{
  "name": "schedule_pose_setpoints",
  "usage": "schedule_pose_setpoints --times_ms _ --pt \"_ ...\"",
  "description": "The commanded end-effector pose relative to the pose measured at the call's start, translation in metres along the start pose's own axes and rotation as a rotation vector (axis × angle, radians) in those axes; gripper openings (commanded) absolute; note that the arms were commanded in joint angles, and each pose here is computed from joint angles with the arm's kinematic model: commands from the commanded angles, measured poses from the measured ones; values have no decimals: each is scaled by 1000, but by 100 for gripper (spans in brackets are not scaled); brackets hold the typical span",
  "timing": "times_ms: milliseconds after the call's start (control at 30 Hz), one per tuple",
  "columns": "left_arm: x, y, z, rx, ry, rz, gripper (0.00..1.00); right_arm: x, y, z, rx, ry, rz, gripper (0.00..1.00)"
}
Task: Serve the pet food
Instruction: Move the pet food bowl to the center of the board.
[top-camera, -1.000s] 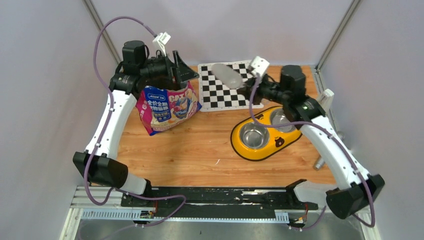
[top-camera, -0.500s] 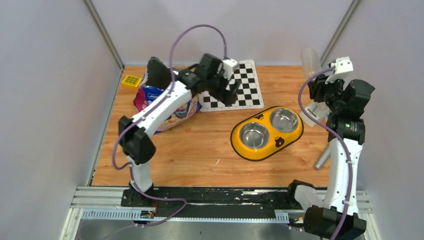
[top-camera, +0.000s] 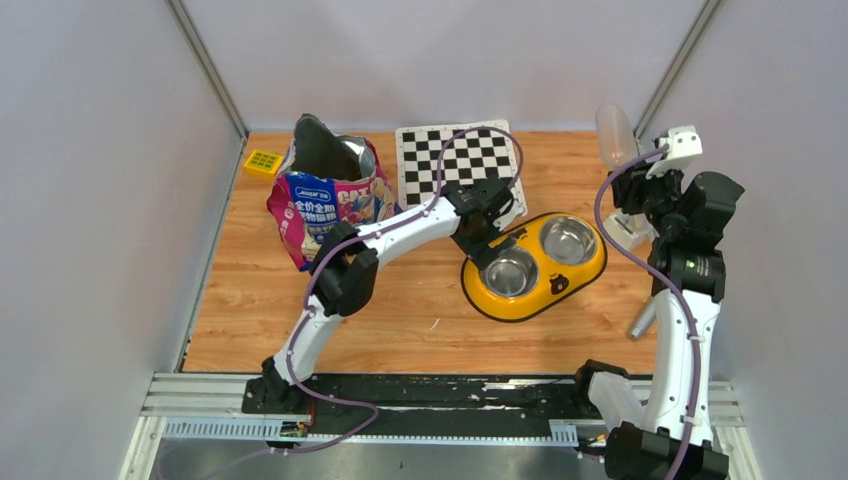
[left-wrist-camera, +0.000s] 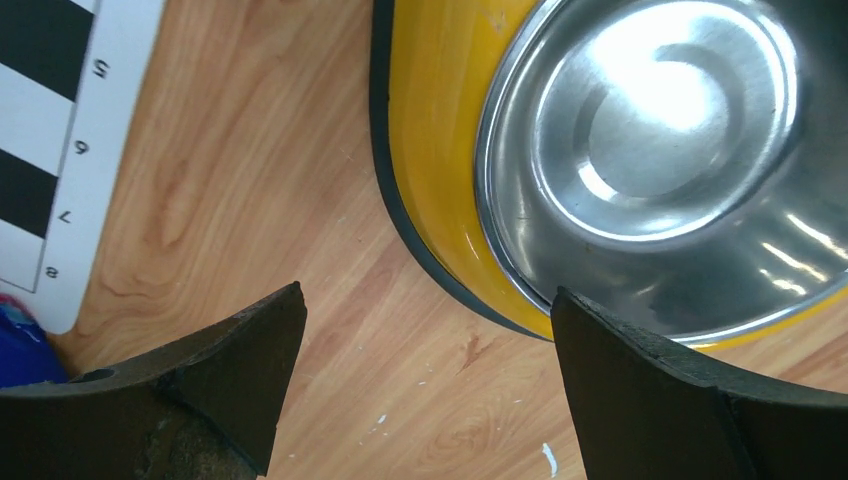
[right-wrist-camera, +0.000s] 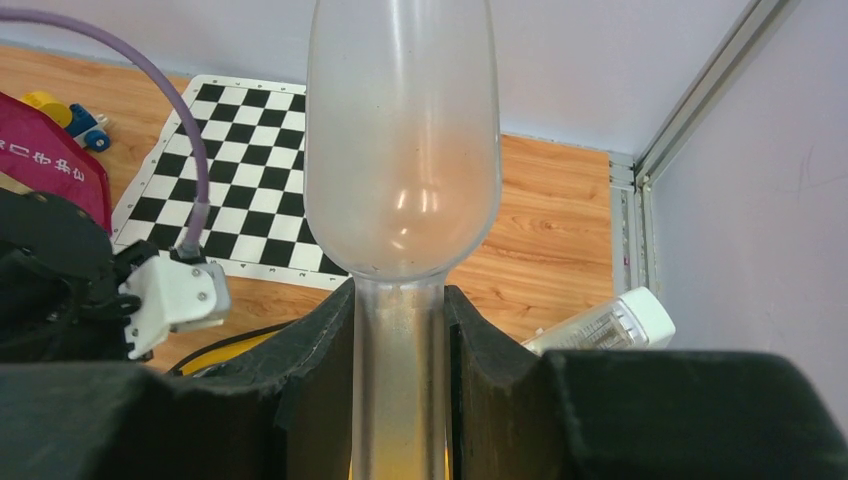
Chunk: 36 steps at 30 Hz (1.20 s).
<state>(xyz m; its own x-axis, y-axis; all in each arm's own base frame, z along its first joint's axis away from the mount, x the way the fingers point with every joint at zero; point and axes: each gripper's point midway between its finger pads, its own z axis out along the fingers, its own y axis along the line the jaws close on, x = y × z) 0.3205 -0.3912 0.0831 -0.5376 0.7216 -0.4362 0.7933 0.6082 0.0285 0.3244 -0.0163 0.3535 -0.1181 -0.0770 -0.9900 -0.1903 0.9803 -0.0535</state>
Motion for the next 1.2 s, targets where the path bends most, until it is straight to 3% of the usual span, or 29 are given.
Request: schedule_pose_setpoints --times_ms 0,200,433,733,1167 --pt "11 2 11 -35 42 26 99 -26 8 -9 -16 -99 -35 0" --pt "23 10 34 -89 84 33 95 -28 14 -11 -38 -107 -42 0" --pt "28 44 33 -273 98 81 89 -27 17 -9 -49 -103 -44 0" --pt "12 82 32 -455 71 133 88 -29 20 -10 -61 -107 -39 0" --pt "-9 121 2 -543 9 93 93 -27 24 -7 -89 -98 -27 0"
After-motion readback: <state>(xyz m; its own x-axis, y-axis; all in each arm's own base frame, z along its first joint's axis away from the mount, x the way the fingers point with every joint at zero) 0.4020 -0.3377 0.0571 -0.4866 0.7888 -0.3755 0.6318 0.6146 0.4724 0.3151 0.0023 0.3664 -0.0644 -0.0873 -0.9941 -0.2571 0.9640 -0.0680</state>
